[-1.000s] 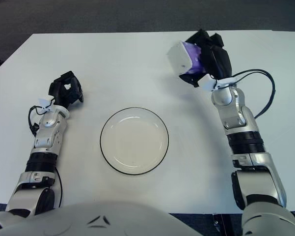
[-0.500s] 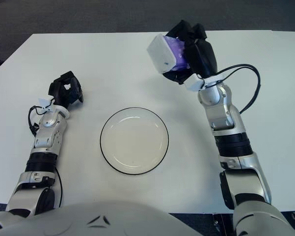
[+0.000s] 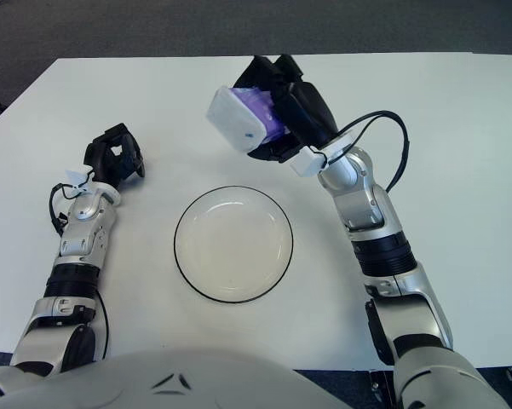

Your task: Put the tissue paper into the plate.

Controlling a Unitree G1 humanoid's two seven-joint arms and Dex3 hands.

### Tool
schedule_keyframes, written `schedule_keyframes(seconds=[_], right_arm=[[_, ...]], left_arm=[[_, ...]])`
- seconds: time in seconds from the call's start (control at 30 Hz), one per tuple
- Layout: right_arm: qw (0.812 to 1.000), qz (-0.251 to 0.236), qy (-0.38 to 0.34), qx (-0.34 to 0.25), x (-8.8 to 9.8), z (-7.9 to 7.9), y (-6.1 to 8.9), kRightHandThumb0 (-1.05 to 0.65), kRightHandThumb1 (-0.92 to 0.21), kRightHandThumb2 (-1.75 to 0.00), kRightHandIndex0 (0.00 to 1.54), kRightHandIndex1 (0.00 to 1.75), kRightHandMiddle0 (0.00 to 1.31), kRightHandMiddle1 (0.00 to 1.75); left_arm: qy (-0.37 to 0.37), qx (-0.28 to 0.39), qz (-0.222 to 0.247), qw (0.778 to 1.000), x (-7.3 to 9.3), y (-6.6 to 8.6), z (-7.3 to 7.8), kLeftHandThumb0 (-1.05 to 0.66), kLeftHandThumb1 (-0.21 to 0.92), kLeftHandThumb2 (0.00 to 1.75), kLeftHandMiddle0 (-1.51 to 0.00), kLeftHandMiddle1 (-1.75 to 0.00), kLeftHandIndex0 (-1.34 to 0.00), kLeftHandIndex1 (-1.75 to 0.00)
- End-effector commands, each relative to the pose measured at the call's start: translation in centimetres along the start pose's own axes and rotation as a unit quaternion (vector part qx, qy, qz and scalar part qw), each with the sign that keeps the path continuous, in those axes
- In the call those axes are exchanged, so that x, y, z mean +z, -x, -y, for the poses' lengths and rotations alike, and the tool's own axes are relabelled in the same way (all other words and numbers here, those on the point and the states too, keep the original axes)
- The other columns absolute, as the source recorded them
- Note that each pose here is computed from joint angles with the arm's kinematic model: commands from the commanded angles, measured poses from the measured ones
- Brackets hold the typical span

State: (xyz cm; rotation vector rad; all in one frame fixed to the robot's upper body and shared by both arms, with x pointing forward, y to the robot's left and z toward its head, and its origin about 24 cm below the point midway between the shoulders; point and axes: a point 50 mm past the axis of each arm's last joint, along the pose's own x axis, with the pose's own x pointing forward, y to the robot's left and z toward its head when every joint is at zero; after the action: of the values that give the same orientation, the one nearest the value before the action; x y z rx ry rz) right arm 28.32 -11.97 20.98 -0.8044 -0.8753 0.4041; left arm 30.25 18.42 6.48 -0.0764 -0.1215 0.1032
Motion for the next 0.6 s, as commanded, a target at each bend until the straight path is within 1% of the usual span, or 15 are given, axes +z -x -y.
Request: schedule_keyframes(seconds=[0.0,0.2,0.3,0.57], right_arm=[[0.999,0.035,-0.023,0.019,1.1,-0.2,0.4,0.0,-0.09,-1.56,0.81,1.67,0.55,1.75],[0.996,0.068,-0.033,0.051,1.6,-0.6,0.7,0.0,-0.07,-1.58,0.83,1.67,0.56,1.75],[0.994,0.079,-0.033,0.066,1.8,-0.9,1.0,0.0,-0.09,-1.57,0.81,1.69,0.55,1.75],[0.99,0.082,-0.053,0.106,2.1,-1.3,1.5,0.0,-0.1,-1.56,0.79,1.7,0.54,1.75]], left_arm=[[0.025,0.028,-0.123,0.992,-6.0,4.2,-0.1,-0.41,0.65,0.95,-1.29,-1.75,-0.98,-1.75],[0.024,0.029,-0.122,0.992,-6.0,4.2,-0.1,-0.41,0.66,0.95,-1.29,-1.75,-0.96,-1.75],[0.021,0.029,-0.121,0.992,-6.0,4.2,-0.1,-0.41,0.66,0.95,-1.29,-1.75,-0.96,-1.75],[0.025,0.028,-0.124,0.992,-6.0,4.1,-0.1,-0.42,0.67,0.93,-1.29,-1.75,-0.98,-1.75]])
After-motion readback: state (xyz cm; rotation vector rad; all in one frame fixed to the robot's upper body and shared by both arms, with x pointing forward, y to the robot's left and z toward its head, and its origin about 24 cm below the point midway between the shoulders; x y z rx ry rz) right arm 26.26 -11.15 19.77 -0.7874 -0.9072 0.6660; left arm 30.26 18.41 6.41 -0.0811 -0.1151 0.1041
